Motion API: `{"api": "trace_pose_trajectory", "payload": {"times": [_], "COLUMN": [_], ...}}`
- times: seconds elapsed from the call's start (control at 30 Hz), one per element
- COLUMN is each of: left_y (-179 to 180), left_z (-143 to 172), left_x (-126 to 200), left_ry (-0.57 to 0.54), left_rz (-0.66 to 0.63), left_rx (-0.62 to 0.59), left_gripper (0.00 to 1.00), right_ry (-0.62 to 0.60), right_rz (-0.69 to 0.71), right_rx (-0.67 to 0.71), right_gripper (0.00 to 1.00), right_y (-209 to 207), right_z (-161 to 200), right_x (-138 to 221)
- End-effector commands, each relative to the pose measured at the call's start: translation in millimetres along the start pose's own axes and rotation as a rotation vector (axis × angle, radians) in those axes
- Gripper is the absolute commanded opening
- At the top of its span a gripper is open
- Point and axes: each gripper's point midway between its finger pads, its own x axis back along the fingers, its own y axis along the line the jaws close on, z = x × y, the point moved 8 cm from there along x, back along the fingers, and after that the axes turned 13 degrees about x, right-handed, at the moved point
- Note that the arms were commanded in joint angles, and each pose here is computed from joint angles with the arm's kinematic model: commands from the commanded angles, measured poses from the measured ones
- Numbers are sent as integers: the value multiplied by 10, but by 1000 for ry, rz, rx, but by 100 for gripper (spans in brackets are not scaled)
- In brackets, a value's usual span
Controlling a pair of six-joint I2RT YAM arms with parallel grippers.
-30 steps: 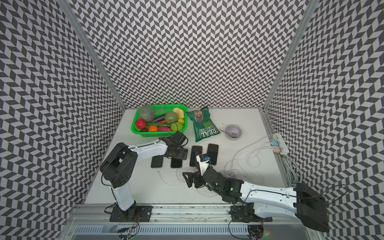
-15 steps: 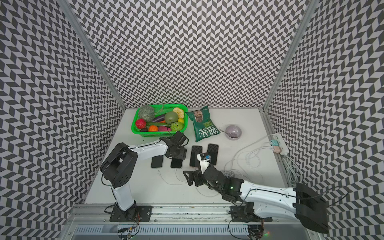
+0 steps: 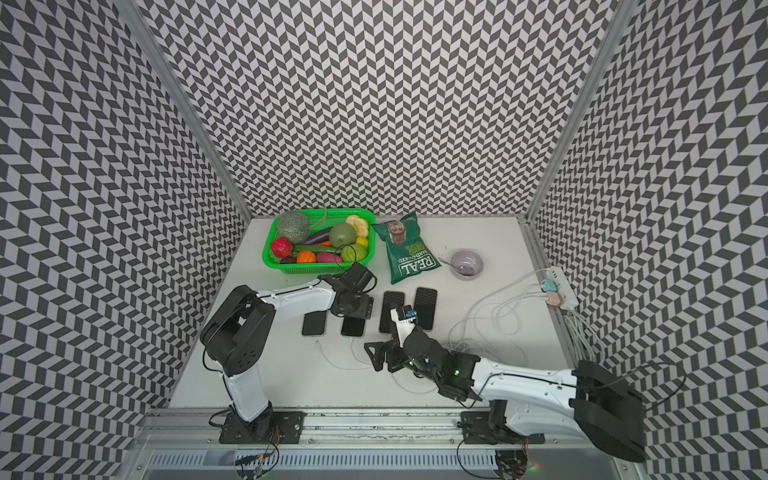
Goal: Unplug the charging cable from the phone
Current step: Pick up the phone at the center of the board.
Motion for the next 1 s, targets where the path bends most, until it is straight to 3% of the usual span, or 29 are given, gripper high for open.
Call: {"api": "trace_pose_trajectory", "payload": {"times": [0.0, 0.4, 0.97], "left_y": [4, -9, -79], "left_z": [-59, -132, -155], "left_x": [158, 440, 814], "left_ry": [-33, -64, -95], "left_rz": [29, 61, 143], "left_rx": [7, -9, -23], "left_gripper": [0, 0, 0], "right_ry": [-2, 65, 123], "right_rz": [-46, -90, -179], "right_rx": [-31, -65, -45], "right_gripper": [100, 99, 71], "right_y": [68, 130, 164], "right_z": [-60, 18, 67], "right_x": [-74, -385, -779]}}
